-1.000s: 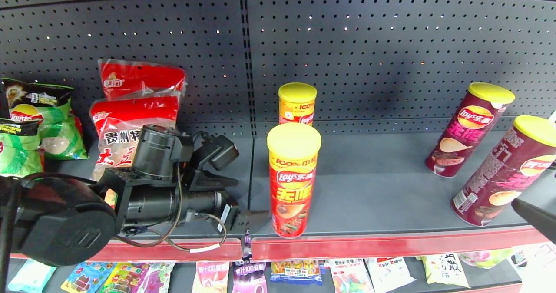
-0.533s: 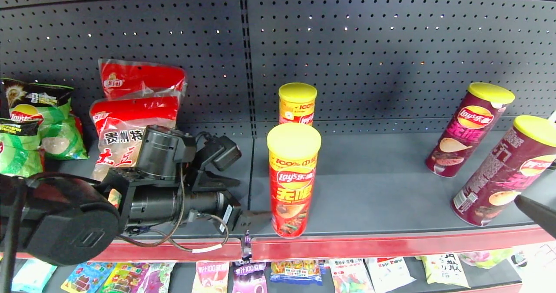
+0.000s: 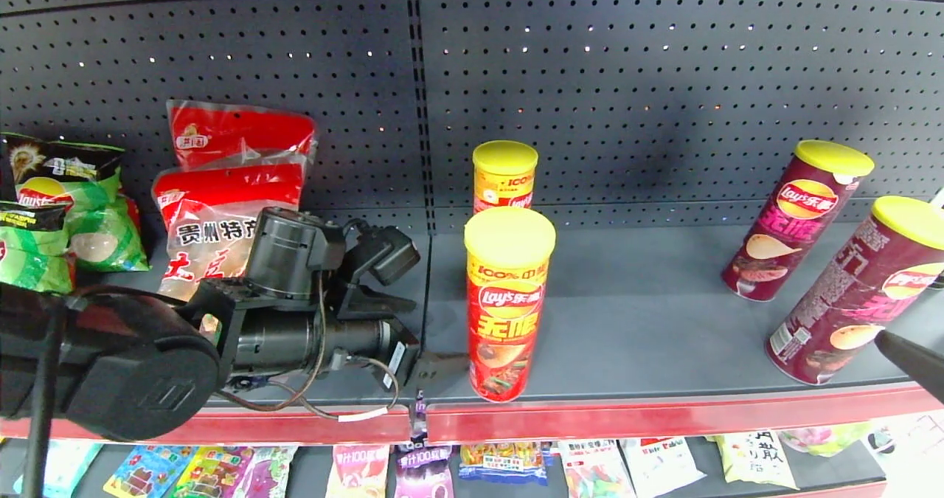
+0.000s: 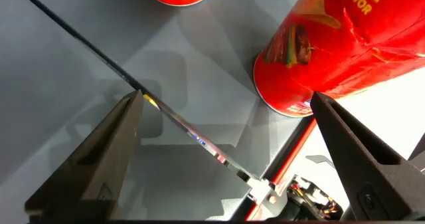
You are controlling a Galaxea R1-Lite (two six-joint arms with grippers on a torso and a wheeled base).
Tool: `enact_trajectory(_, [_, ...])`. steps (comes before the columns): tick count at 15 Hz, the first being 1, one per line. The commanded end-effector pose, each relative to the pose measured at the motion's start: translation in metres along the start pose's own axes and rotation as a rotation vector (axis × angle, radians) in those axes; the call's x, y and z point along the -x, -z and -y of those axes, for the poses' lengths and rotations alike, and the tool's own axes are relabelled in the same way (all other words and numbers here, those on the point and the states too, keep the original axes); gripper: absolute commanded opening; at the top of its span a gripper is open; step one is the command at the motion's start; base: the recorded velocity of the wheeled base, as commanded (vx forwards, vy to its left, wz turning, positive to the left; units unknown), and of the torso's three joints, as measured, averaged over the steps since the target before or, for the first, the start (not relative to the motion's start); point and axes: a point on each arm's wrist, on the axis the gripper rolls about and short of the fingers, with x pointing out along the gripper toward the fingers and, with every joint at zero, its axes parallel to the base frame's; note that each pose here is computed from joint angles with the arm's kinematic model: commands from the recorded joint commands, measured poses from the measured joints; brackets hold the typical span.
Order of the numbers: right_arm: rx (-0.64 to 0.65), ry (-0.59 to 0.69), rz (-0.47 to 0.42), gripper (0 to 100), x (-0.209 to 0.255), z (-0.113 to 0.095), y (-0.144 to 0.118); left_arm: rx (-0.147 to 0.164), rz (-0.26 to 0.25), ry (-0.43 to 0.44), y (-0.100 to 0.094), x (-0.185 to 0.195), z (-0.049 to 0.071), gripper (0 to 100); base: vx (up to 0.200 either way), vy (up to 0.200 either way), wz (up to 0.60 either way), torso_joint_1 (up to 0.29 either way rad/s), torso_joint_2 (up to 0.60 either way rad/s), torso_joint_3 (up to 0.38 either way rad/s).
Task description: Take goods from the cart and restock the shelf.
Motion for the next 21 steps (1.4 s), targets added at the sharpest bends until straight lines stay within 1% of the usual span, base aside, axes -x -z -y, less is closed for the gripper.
enact_trajectory(1, [0.001,0.000,-0.002,100,0.000,0.000,0.000,0.001,-0.003,0.000,0.001,-0.001,0.000,100,0.000,0.000,0.00,0.000,0.00,0.000])
enact_trajectory(3, [0.002,0.000,-0.008,100,0.000,0.000,0.003,0.009,-0.006,-0.010,0.004,0.005,-0.001,100,0.000,0.000,0.00,0.000,0.00,0.000])
enact_trajectory(5, [0.003,-0.001,-0.017,100,0.000,0.000,0.005,0.016,0.015,-0.052,0.006,0.024,-0.004,100,0.000,0.000,0.00,0.000,0.00,0.000])
enact_trajectory(6, [0.005,-0.001,-0.032,100,-0.001,0.000,0.009,0.026,0.043,-0.092,0.005,0.040,-0.009,100,0.000,0.000,0.00,0.000,0.00,0.000])
enact_trajectory(7, [0.007,0.003,-0.052,100,-0.002,-0.001,0.015,0.035,0.080,-0.143,0.003,0.059,-0.014,100,0.000,0.000,0.00,0.000,0.00,0.000])
enact_trajectory(8, [0.007,0.009,-0.060,100,-0.001,0.000,0.018,0.044,0.106,-0.191,0.000,0.075,-0.018,100,0.000,0.000,0.00,0.000,0.00,0.000])
enact_trajectory(9, [0.006,0.050,-0.074,100,-0.002,0.002,0.022,0.053,0.166,-0.307,-0.007,0.112,-0.021,100,0.000,0.000,0.00,0.000,0.00,0.000])
enact_trajectory(10, [0.017,0.096,-0.081,100,-0.002,0.005,0.023,0.058,0.184,-0.379,-0.008,0.134,-0.018,100,0.000,0.000,0.00,0.000,0.00,0.000])
enact_trajectory(11, [0.062,0.174,-0.096,100,-0.003,0.010,0.024,0.069,0.188,-0.477,-0.004,0.166,-0.005,100,0.000,0.000,0.00,0.000,0.00,0.000])
enact_trajectory(12, [0.068,0.183,-0.099,100,-0.003,0.011,0.025,0.078,0.179,-0.524,0.000,0.180,0.001,100,0.000,0.000,0.00,0.000,0.00,0.000])
enact_trajectory(13, [0.058,0.156,-0.111,100,-0.001,0.011,0.031,0.094,0.154,-0.633,0.014,0.209,0.020,100,0.000,0.000,0.00,0.000,0.00,0.000])
enact_trajectory(14, [0.059,0.165,-0.096,100,0.011,0.010,0.042,0.113,0.136,-0.701,0.035,0.233,0.039,100,0.000,0.000,0.00,0.000,0.00,0.000])
enact_trajectory(15, [0.062,0.170,-0.084,100,0.022,0.009,0.048,0.110,0.152,-0.712,0.055,0.246,0.054,100,0.000,0.000,0.00,0.000,0.00,0.000])
enact_trajectory(16, [0.062,0.176,-0.090,100,0.025,0.009,0.050,0.108,0.161,-0.712,0.061,0.249,0.057,100,0.000,0.000,0.00,0.000,0.00,0.000])
enact_trajectory(17, [0.061,0.238,-0.121,100,0.042,0.010,0.056,0.101,0.196,-0.721,0.095,0.255,0.072,100,0.000,0.000,0.00,0.000,0.00,0.000])
enact_trajectory(18, [0.055,0.298,-0.153,100,0.062,0.008,0.067,0.102,0.235,-0.748,0.138,0.258,0.087,100,0.000,0.000,0.00,0.000,0.00,0.000])
enact_trajectory(19, [0.049,0.316,-0.157,100,0.069,0.006,0.073,0.112,0.240,-0.773,0.153,0.257,0.093,100,0.000,0.000,0.00,0.000,0.00,0.000])
enact_trajectory(20, [0.046,0.344,-0.156,100,0.077,0.004,0.080,0.148,0.233,-0.827,0.169,0.256,0.099,100,0.000,0.000,0.00,0.000,0.00,0.000])
enact_trajectory(21, [0.039,0.396,-0.151,100,0.088,0.000,0.091,0.264,0.200,-0.927,0.189,0.253,0.111,100,0.000,0.000,0.00,0.000,0.00,0.000])
